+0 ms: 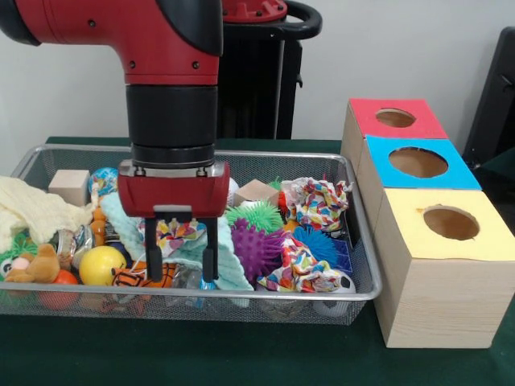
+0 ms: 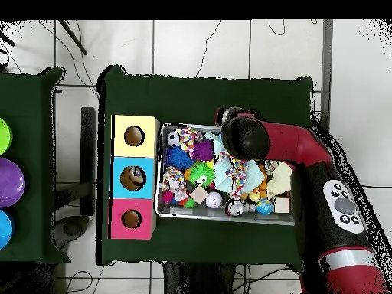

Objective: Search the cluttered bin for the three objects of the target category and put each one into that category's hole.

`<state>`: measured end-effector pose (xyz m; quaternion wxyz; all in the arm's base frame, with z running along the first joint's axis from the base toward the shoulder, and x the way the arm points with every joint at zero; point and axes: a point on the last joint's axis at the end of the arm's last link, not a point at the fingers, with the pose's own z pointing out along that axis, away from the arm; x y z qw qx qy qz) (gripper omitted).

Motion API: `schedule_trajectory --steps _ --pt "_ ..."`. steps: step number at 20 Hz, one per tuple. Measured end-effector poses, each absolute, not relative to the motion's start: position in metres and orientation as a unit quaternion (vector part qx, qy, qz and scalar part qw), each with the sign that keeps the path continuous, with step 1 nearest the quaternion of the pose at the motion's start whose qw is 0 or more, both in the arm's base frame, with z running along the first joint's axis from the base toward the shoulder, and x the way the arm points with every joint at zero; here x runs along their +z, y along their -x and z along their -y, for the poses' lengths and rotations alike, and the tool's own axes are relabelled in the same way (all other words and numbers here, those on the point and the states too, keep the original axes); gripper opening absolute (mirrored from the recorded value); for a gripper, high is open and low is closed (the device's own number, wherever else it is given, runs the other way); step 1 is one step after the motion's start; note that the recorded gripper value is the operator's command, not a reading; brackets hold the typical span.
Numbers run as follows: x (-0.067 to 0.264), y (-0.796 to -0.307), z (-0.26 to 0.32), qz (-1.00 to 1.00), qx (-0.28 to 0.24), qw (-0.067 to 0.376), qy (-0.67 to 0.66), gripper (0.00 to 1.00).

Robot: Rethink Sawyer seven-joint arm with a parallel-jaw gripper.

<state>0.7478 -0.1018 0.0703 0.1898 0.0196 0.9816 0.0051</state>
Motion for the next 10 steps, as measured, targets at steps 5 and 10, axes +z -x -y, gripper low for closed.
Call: schedule_trajectory --steps 5,10 --pt "0.0740 -0.7478 0.1018 -0.981 0.004 0.191 -0.019 1.00" --pt "0.0741 -0.7433 0.0985 -0.981 0.005 0.191 -0.016 1.00"
